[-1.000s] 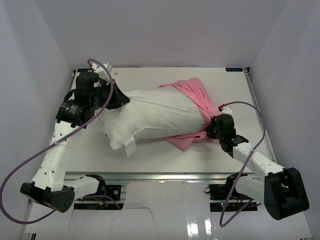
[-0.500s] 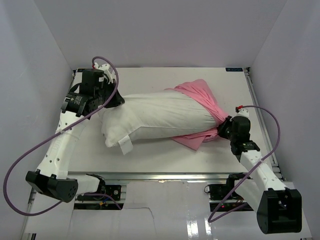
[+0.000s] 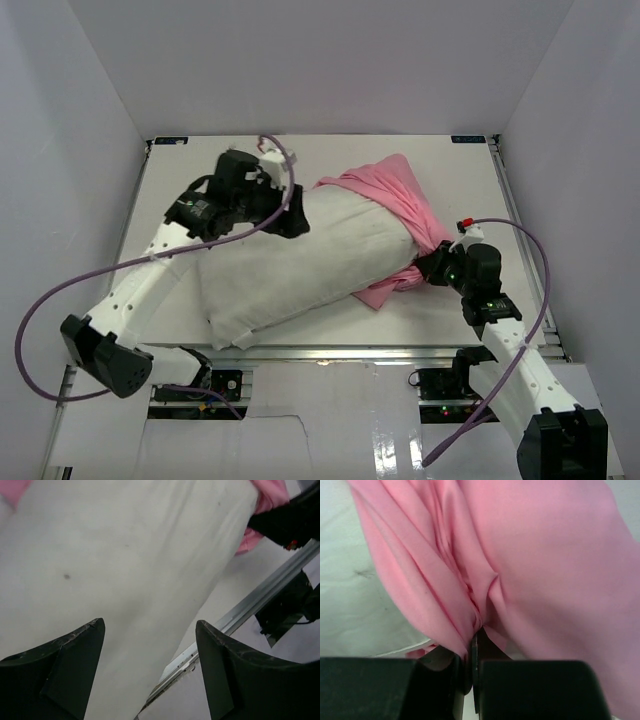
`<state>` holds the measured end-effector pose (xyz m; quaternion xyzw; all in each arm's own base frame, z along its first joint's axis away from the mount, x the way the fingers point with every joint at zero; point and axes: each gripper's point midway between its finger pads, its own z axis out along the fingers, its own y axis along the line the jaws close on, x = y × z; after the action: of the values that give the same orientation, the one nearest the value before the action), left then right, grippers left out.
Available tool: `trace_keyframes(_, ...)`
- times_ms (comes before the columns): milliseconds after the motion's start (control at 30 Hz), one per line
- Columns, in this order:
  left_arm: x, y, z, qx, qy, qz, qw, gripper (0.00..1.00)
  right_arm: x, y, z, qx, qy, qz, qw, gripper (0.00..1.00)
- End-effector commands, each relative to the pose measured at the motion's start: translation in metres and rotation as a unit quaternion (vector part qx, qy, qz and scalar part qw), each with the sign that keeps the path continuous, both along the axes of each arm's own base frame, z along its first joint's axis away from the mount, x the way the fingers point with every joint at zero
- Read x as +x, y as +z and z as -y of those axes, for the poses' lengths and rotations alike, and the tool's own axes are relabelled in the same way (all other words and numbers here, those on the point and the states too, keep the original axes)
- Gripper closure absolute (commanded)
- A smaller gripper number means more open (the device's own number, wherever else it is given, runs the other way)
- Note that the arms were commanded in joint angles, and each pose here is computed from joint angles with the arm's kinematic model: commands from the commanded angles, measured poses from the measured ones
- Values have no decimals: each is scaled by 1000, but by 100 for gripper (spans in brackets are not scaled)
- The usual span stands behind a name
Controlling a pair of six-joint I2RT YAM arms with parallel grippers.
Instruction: Remove the pillowcase from the pillow
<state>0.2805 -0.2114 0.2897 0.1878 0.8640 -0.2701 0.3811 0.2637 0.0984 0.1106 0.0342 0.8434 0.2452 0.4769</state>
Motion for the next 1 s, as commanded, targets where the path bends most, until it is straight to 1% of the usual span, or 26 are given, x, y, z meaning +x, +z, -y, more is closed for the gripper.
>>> trace_keyframes(0, -20, -36, 53, 47, -76, -14, 996, 16, -3, 22, -15, 22, 36, 40, 998, 92)
trace_keyframes(33, -21, -42, 64, 61, -76, -10, 995, 15, -4, 23, -16, 23, 37, 41, 998, 92)
trace_keyframes(67, -33, -55, 88, 77, -104, -16, 992, 13, -5, 25, -18, 25, 42, 43, 998, 92)
trace_keyframes(100, -37, -60, 99, 86, -111, -13, 990, 9, -7, 25, -20, 25, 45, 44, 998, 92)
trace_keyframes(133, -33, -65, 105, 107, -95, 2, 990, 3, -8, 25, -23, 24, 51, 44, 997, 92)
trace_keyframes(167, -41, -71, 117, 128, -100, 13, 987, 2, -9, 24, -23, 23, 53, 42, 997, 92)
trace_keyframes(233, -37, -86, 132, 161, -89, 21, 983, 2, -11, 24, -26, 21, 59, 44, 997, 92)
trace_keyframes(267, -33, -91, 133, 181, -66, 33, 981, 2, -12, 25, -28, 21, 63, 44, 997, 92)
trace_keyframes(300, -28, -105, 135, 201, -51, 31, 978, 2, -12, 25, -28, 20, 65, 46, 997, 92)
trace_keyframes(367, -18, -116, 129, 221, -9, 38, 974, 2, -13, 26, -29, 21, 67, 48, 996, 92)
trace_keyframes(467, -9, -146, 115, 256, 37, 40, 965, 2, -14, 31, -29, 22, 68, 54, 996, 92)
trace_keyframes(533, -8, -154, 113, 259, 46, 38, 964, 9, -14, 33, -30, 25, 67, 55, 996, 92)
trace_keyframes(567, -7, -156, 113, 259, 48, 38, 964, 17, -13, 35, -30, 27, 66, 57, 996, 92)
trace_keyframes(600, -4, -158, 110, 260, 60, 42, 963, 54, -12, 38, -30, 28, 63, 60, 996, 92)
trace_keyframes(633, -4, -157, 109, 259, 68, 45, 962, 73, -11, 38, -29, 30, 58, 60, 996, 92)
trace_keyframes(667, -3, -154, 107, 257, 73, 48, 962, 83, -11, 41, -29, 35, 57, 62, 996, 92)
trace_keyframes(700, -2, -150, 105, 256, 81, 52, 962, 100, -10, 44, -29, 37, 54, 69, 995, 92)
trace_keyframes(800, -11, -120, 108, 211, 68, 53, 974, 100, -1, 48, -19, 31, 19, 77, 996, 92)
trace_keyframes(833, -15, -109, 107, 198, 59, 56, 977, 100, 9, 52, -7, 15, -20, 80, 997, 92)
trace_keyframes(867, -21, -80, 102, 165, 58, 69, 982, 100, 13, 52, 1, 4, -42, 76, 996, 92)
trace_keyframes(967, -36, -38, 82, 128, 54, 83, 987, 100, 27, 52, 27, -33, -108, 73, 991, 92)
